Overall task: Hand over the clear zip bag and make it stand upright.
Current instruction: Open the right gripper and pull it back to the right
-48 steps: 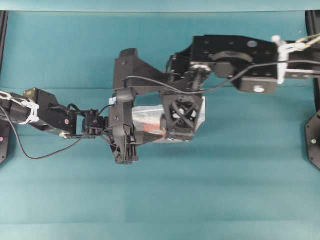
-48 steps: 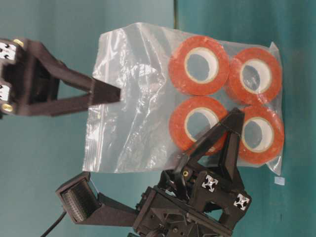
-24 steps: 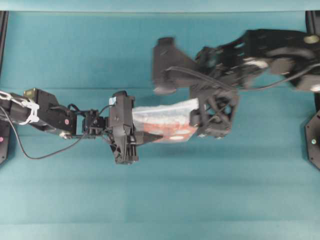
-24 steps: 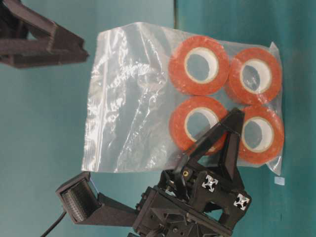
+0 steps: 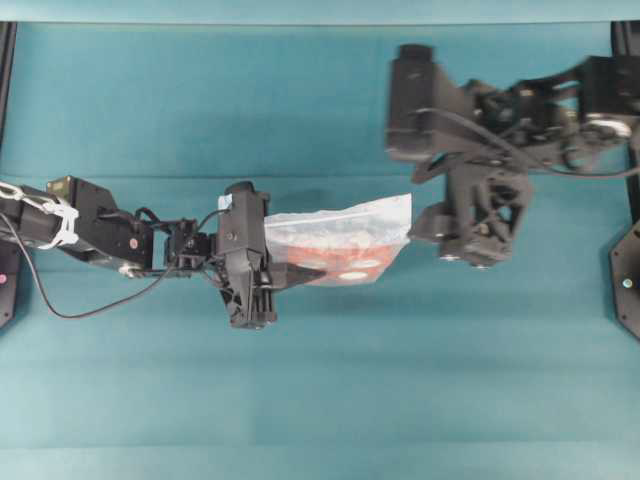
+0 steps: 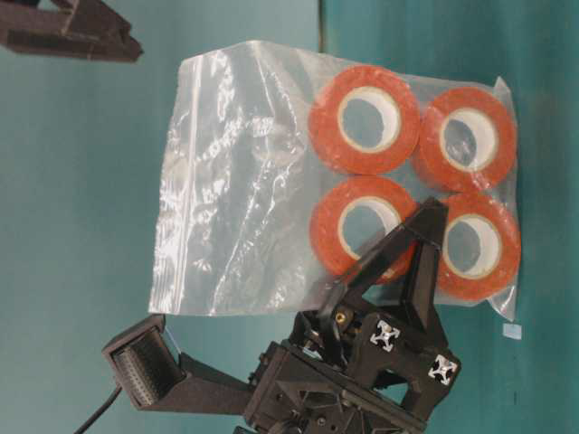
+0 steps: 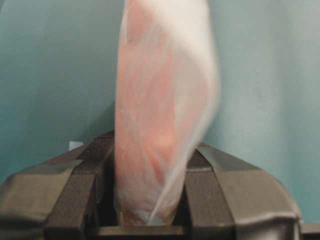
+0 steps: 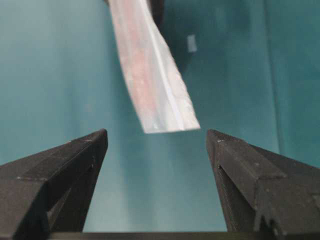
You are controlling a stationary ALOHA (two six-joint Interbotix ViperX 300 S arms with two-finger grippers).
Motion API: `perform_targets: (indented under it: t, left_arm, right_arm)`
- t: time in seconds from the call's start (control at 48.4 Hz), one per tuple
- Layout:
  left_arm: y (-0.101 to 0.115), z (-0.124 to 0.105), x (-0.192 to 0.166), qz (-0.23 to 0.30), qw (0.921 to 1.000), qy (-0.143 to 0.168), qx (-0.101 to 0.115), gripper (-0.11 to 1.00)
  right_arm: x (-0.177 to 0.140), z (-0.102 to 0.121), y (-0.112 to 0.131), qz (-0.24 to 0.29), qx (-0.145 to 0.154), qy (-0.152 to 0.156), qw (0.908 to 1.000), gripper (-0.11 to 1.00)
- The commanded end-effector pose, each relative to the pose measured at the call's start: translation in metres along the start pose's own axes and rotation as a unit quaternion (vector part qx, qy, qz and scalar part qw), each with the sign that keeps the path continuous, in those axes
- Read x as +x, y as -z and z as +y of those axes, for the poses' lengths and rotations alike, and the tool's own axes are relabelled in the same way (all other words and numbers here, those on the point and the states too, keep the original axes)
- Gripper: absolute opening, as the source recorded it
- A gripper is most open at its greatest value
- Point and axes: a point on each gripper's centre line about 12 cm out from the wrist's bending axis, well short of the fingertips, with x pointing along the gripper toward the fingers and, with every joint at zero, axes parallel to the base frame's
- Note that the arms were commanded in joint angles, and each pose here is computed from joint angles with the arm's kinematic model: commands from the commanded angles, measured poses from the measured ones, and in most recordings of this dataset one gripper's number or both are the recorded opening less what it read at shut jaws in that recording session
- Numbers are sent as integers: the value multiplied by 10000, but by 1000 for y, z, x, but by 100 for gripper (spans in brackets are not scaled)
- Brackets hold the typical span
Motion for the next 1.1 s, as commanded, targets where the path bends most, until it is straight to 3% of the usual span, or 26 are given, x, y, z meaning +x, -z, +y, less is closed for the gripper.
perform_targets:
  t: [0.0,0.351,0.641,1.075]
  left_arm:
    - [-9,0,0,-130,9999,10,14,24]
    - [-9,-1,0,-122,9999,16,17,24]
    - [-9,-1,0,-114,9999,21,23,24]
    - [-10,-1,0,-122,9999,16,17,24]
  right_arm:
    - [-16,0,2,-438,40,4,9990,85]
    - [-42,-5,31,-1355,115,79,9907,85]
    - [-41,-5,54,-1332,115,85,9910,85]
    - [-46,-6,55,-1650,96,101,9862,85]
